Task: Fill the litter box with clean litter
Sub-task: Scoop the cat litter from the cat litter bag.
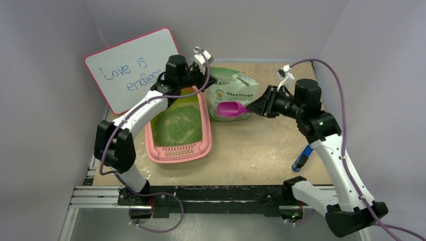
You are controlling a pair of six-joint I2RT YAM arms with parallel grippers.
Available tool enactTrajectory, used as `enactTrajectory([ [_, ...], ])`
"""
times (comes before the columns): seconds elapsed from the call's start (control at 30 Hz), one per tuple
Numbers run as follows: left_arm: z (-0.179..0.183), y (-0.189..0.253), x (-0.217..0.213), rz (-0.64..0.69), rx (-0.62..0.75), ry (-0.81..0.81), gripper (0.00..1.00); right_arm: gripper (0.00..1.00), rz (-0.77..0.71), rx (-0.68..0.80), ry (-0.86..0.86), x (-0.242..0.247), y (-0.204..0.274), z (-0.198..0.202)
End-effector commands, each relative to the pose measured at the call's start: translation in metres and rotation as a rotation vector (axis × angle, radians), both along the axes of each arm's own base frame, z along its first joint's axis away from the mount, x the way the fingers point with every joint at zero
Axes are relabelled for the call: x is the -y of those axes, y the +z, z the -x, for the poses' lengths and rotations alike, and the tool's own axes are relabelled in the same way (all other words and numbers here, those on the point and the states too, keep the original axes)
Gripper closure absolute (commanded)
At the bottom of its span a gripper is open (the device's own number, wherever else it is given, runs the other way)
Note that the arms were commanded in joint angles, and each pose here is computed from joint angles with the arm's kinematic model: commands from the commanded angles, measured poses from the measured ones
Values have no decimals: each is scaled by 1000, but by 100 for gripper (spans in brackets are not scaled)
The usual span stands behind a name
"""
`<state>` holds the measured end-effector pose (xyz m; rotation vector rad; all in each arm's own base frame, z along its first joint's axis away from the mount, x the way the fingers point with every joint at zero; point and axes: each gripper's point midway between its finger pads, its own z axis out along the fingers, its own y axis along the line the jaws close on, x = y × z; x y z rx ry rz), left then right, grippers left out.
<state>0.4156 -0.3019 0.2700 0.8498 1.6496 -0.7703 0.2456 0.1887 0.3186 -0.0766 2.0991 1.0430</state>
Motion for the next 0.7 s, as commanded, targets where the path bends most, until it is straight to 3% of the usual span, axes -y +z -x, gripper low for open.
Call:
enactTrajectory([
  [0.0,13,46,6,57,138,-51,100,100,12,37,9,16,22,9],
  [0.13,13,47,6,58,138,-50,100,100,17,45,18,20,29,10],
  [0.47,14,49,7,54,143,-52,100,100,271,131,-328,90,66,-10],
  [0.67,23,50,13,55,144,-94,100,100,313,177,-367,94,81,-38],
])
